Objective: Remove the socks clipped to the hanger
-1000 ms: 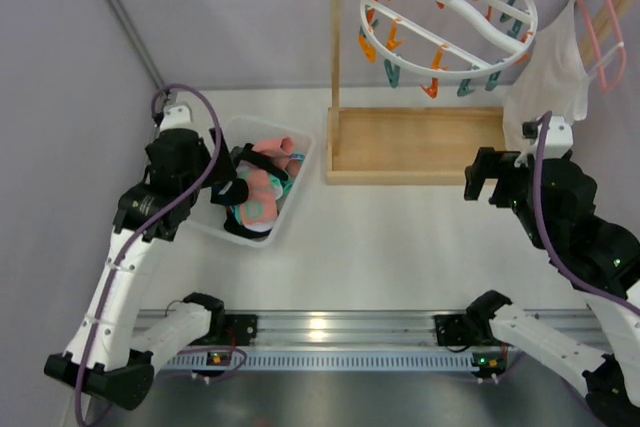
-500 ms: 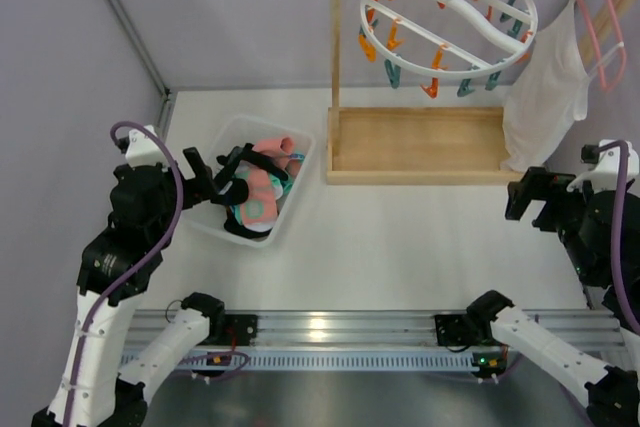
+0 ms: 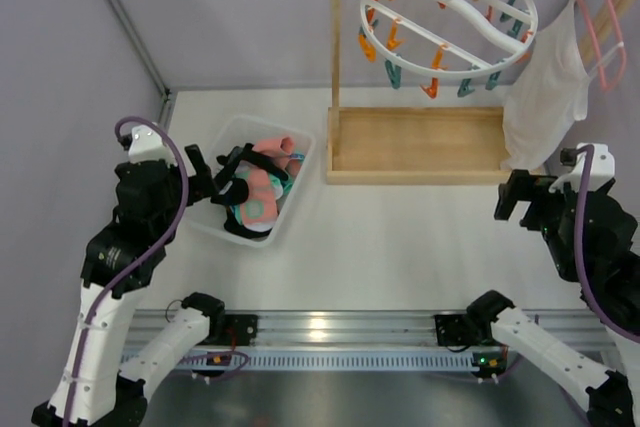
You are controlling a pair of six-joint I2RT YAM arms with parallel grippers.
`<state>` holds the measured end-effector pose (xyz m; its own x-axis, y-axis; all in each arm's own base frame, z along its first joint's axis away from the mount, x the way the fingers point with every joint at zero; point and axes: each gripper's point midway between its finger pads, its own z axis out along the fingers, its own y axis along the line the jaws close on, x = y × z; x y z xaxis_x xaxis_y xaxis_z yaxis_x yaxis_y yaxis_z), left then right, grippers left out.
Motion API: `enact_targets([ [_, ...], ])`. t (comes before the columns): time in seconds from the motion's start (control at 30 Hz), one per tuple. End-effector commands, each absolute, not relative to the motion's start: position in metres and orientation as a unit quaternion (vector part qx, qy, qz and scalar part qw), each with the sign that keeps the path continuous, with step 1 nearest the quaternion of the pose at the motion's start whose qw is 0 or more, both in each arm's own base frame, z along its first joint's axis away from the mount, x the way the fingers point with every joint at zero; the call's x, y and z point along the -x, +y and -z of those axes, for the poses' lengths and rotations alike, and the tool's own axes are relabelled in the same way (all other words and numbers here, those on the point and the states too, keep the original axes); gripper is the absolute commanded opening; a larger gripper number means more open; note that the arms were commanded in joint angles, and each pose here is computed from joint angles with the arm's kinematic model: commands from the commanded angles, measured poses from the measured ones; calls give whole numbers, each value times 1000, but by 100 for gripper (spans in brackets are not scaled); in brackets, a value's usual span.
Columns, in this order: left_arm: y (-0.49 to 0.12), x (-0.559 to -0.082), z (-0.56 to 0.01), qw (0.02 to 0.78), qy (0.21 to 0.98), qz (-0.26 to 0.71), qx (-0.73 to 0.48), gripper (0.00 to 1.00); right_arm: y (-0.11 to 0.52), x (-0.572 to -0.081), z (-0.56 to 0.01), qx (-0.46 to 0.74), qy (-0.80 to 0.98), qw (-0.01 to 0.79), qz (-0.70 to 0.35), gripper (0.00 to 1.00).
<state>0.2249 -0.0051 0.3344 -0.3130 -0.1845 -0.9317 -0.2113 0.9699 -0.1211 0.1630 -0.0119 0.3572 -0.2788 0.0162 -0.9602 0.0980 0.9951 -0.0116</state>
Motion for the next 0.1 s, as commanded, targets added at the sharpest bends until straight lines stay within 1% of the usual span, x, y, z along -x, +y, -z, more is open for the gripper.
enact_targets([
  [0.0,-1,-226,-349,591,796,-15,132,98,-8,-176,-371,-51,776,628,28,100],
  [0.07,1,-225,-354,598,790,-17,134,99,-7,-178,-369,-42,781,623,35,100],
])
